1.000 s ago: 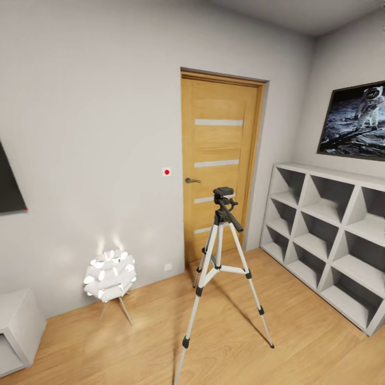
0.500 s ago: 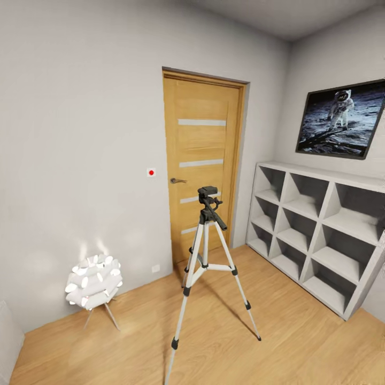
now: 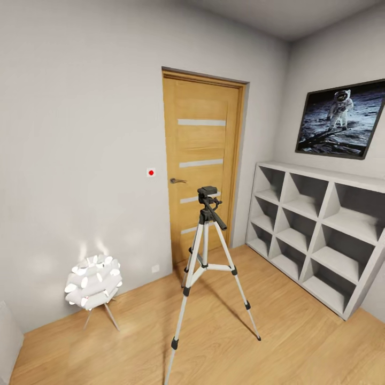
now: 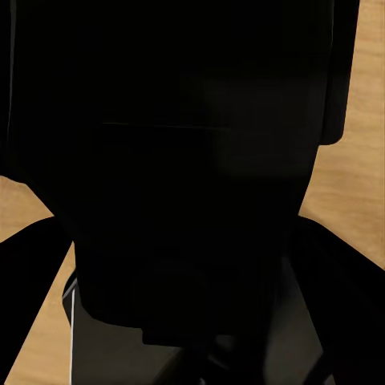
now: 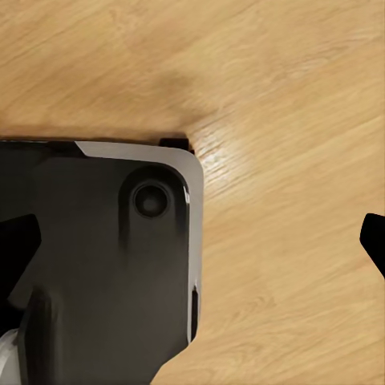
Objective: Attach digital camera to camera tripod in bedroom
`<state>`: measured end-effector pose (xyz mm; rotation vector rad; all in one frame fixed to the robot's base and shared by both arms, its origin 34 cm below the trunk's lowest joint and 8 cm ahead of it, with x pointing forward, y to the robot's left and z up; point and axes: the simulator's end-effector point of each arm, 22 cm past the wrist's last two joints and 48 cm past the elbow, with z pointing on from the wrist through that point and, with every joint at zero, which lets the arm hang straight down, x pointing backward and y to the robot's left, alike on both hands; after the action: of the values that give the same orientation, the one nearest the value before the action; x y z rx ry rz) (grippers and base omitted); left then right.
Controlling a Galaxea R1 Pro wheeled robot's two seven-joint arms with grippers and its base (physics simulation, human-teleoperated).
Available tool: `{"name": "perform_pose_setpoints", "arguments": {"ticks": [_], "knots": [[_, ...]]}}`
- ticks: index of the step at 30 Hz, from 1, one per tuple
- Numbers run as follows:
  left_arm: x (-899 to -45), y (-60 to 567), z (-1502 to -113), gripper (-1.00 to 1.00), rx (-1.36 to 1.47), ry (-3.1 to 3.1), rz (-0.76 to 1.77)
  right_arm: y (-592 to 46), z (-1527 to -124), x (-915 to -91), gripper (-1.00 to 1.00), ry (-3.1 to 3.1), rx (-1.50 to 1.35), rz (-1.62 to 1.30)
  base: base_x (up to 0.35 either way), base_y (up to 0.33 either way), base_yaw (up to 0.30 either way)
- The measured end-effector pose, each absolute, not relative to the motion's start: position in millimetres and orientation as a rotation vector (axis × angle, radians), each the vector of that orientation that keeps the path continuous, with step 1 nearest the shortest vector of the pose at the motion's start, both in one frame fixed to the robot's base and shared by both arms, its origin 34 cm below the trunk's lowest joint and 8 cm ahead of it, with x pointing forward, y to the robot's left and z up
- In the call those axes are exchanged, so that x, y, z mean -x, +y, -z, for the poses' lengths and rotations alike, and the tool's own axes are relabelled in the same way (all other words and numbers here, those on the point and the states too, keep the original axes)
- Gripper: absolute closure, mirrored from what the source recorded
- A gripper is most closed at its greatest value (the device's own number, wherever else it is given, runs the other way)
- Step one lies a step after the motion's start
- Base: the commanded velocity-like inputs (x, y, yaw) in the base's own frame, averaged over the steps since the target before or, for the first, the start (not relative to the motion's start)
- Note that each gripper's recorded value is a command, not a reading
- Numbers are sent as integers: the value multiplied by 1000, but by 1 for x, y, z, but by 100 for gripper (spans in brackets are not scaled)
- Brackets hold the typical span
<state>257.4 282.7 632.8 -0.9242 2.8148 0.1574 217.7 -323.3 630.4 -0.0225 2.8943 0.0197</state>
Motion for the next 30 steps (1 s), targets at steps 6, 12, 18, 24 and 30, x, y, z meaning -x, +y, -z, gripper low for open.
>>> {"name": "perform_pose_setpoints", "arguments": {"ticks": [6,12,18,24,30], "knots": [[-258,281,-633,100,922,2814,-146,-324,-630,-218,-100,2894,23,-18,0,0,0],[-260,281,-633,100,919,2812,-140,-324,-630,-217,-100,2895,25,-20,0,0,0],[-260,281,-633,100,918,2813,-140,-324,-631,-218,-100,2894,23,-18,0,0,0],[-260,281,-633,100,918,2813,-140,-324,-631,-218,-100,2894,24,-18,0,0,0],[-260,280,-633,100,918,2813,-139,-325,-631,-218,-100,2894,23,-17,1,0,0]]}}
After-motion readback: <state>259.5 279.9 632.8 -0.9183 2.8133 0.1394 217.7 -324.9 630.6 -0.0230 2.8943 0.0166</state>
